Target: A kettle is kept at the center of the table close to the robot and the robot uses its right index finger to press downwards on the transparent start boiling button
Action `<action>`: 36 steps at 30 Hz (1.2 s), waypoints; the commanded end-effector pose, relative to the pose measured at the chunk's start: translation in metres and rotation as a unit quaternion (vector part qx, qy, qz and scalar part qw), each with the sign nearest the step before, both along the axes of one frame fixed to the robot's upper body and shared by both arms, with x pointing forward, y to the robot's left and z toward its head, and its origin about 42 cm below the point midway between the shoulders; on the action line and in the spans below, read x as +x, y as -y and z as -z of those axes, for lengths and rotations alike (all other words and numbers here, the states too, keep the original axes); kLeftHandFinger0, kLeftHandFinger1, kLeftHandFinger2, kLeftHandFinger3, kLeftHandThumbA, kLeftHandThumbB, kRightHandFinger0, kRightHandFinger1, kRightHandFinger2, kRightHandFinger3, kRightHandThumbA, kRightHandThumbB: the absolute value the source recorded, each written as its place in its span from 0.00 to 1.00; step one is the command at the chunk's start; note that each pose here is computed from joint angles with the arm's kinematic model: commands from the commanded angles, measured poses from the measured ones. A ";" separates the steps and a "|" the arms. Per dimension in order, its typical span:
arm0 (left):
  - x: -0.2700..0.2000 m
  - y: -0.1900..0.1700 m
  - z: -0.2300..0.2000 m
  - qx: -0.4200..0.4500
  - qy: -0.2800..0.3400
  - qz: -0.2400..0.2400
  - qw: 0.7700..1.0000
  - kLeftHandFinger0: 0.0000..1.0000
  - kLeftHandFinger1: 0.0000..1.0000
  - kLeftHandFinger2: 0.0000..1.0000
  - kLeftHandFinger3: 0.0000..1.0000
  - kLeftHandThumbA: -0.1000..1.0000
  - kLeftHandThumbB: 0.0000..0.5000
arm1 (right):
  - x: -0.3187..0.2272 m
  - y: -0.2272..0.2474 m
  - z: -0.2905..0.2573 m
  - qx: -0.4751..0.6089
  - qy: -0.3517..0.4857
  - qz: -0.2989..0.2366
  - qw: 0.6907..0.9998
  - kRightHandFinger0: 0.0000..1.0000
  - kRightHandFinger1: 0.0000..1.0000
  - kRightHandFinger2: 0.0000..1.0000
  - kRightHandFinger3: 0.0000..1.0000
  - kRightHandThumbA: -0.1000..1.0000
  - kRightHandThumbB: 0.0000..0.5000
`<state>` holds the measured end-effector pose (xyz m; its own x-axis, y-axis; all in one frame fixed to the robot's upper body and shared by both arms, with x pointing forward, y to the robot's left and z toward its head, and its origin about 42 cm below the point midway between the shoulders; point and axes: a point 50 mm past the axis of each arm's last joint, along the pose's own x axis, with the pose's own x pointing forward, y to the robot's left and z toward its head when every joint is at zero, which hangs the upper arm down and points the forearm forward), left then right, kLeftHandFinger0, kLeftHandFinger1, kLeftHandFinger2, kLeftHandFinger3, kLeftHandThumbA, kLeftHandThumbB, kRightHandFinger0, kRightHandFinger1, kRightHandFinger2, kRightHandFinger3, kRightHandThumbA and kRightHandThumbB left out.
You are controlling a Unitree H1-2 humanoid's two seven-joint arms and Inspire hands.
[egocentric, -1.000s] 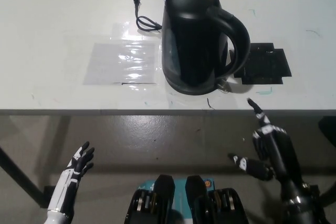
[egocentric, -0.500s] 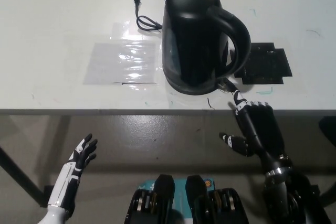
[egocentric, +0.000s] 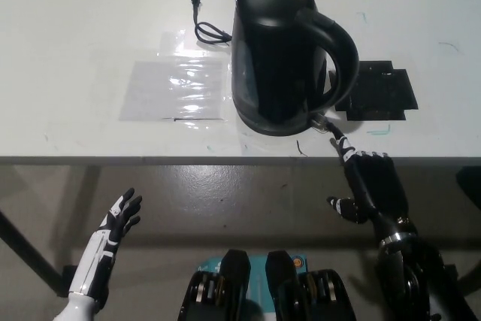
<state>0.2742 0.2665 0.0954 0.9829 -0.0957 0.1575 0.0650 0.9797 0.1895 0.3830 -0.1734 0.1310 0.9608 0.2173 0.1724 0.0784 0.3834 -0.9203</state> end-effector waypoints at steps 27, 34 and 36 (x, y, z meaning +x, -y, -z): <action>0.007 0.000 -0.019 0.006 0.042 0.018 0.999 1.00 1.00 1.00 1.00 1.00 0.57 | 0.032 -0.007 -0.014 -0.009 0.027 0.008 1.000 0.00 0.00 0.02 1.00 1.00 0.51; 0.008 0.000 -0.020 0.002 0.043 0.018 0.999 1.00 1.00 1.00 1.00 1.00 0.59 | 0.036 -0.007 -0.012 -0.009 0.024 0.008 1.000 0.00 0.00 0.00 1.00 1.00 0.51; 0.009 0.000 -0.020 0.004 0.045 0.019 0.999 1.00 1.00 1.00 1.00 1.00 0.59 | 0.036 -0.008 -0.014 -0.010 0.022 0.009 1.000 0.00 0.00 0.00 1.00 1.00 0.50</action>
